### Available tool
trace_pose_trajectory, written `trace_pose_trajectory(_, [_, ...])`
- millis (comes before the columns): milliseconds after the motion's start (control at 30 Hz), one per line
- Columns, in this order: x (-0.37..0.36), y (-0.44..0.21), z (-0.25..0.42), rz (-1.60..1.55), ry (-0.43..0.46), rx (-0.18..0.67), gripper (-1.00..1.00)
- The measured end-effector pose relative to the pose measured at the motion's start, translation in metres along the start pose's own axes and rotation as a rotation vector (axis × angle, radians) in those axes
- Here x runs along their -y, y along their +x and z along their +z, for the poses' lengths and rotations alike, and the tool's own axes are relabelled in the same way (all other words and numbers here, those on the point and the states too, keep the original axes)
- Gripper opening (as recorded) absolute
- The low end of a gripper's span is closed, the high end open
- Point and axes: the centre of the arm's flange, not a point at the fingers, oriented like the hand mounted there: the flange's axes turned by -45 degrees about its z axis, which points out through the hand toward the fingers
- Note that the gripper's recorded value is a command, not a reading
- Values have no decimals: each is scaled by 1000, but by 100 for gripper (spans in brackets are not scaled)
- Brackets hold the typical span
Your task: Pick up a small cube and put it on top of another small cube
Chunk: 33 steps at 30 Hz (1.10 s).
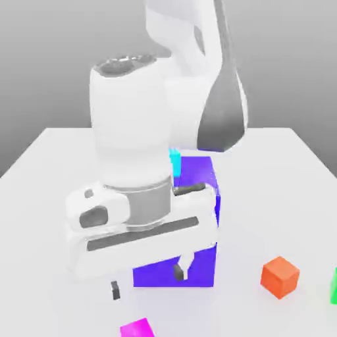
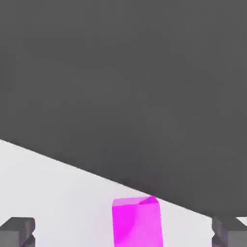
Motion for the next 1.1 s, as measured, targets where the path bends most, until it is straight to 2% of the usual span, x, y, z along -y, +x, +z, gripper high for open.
trace_pose_trajectory(67, [-3,-9,32,-24,-5,48,0])
trace_pose_trajectory(200, [-5,-16,90,-37,-8,68,0])
trace_pose_trajectory(233, [-5,-17,101,-36,-8,69,-100])
trace_pose_trajectory(433, [-5,-18,107,-36,-7,71,-100])
trace_pose_trajectory(600, [-4,-14,55,-38,-7,70,-100])
trace_pose_trajectory(833, [157,40,32,-486,28,75,-100])
trace_pose_trajectory(1000, [293,43,17,-850,36,73,-100])
trace_pose_trajectory(1100, [376,35,41,-1078,34,71,-100])
